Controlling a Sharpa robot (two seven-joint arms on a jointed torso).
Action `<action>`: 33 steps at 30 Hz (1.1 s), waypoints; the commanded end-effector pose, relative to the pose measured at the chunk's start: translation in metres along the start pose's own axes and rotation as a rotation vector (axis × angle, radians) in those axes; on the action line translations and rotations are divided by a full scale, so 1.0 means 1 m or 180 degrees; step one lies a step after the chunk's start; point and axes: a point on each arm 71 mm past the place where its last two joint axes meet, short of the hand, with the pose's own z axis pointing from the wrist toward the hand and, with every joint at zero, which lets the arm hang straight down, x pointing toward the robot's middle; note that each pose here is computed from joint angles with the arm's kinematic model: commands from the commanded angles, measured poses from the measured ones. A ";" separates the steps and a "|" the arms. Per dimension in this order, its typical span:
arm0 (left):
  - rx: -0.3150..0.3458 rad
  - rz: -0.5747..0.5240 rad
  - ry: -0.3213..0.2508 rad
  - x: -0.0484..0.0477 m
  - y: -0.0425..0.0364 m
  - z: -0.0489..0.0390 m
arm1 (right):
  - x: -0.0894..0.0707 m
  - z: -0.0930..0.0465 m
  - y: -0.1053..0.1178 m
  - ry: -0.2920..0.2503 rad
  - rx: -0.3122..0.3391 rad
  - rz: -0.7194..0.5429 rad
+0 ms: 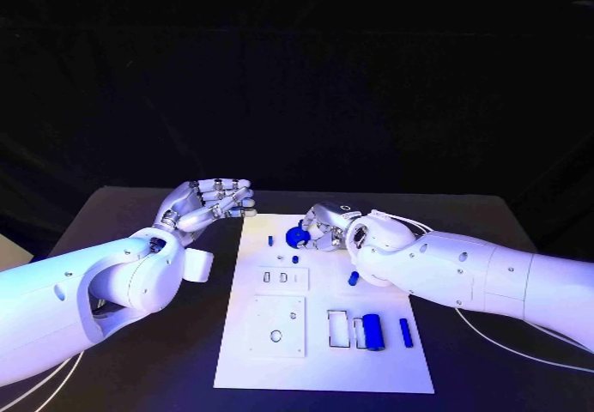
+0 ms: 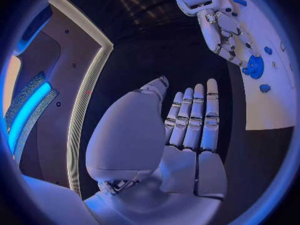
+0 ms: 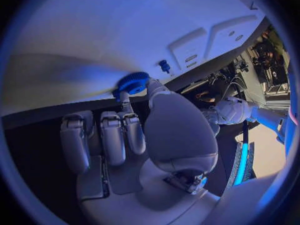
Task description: Assemble the parts on the task board
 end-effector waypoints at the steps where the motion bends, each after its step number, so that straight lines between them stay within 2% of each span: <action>1: 0.0027 -0.0017 0.0034 0.0012 -0.0012 0.0003 | 0.008 -0.003 -0.004 0.0178 0.0048 -0.0031; 6: 0.0027 -0.0014 0.0028 0.0004 -0.0011 0.0004 | 0.005 -0.006 -0.006 0.0086 0.0044 -0.0020; 12: 0.0028 -0.0008 0.0017 -0.0013 -0.0009 0.0006 | -0.004 -0.016 -0.011 -0.0154 0.0009 0.0045; 17: 0.0030 0.0002 -0.0002 -0.0038 -0.0007 0.0007 | -0.020 -0.027 -0.017 -0.0336 -0.0020 0.0191; 22: 0.0029 0.0010 -0.0017 -0.0058 -0.0005 0.0009 | -0.039 -0.042 -0.026 -0.0403 -0.0022 0.0351; 27: 0.0028 0.0014 -0.0025 -0.0072 -0.0003 0.0010 | -0.059 -0.060 -0.050 -0.0429 0.0028 0.0697; 33: 0.0028 0.0011 -0.0024 -0.0077 -0.0003 0.0009 | -0.070 -0.076 -0.083 -0.0416 0.0104 0.1077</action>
